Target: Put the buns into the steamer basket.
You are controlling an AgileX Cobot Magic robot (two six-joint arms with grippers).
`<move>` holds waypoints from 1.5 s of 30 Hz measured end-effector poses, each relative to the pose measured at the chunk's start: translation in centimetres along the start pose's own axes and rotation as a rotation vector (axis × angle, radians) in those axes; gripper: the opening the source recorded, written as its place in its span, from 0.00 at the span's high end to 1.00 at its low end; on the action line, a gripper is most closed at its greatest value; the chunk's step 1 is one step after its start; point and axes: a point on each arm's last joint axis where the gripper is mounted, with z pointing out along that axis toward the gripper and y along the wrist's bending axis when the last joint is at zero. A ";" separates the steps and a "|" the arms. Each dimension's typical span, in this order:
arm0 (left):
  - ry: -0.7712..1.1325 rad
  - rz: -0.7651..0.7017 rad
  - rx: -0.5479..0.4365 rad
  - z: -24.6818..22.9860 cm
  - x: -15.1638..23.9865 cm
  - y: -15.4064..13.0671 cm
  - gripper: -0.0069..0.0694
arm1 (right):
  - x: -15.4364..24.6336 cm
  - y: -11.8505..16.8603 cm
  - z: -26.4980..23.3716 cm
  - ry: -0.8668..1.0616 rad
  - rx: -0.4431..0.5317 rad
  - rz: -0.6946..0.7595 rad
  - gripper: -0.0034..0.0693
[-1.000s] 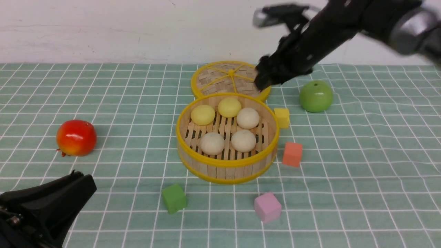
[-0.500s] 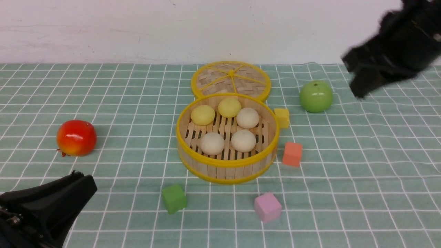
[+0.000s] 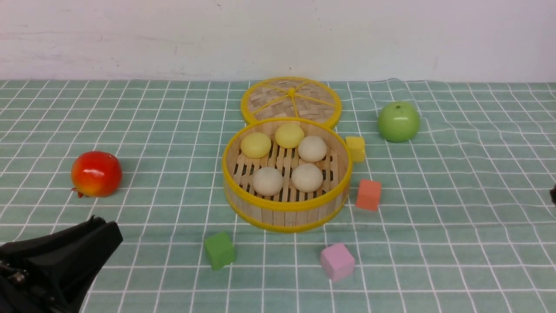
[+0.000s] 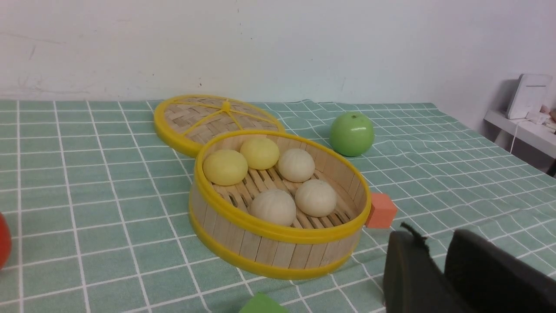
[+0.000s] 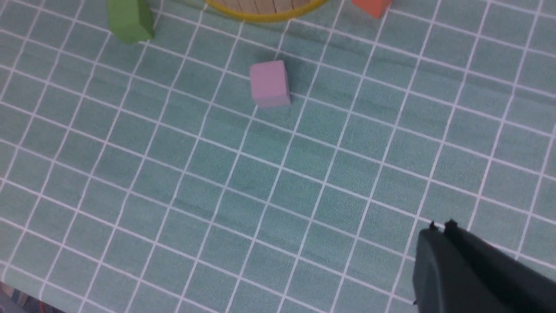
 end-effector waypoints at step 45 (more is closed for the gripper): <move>0.025 -0.004 0.000 0.0 0.2 0.0 0.71 | 22.6 -6.5 11.7 -0.634 0.384 0.025 0.95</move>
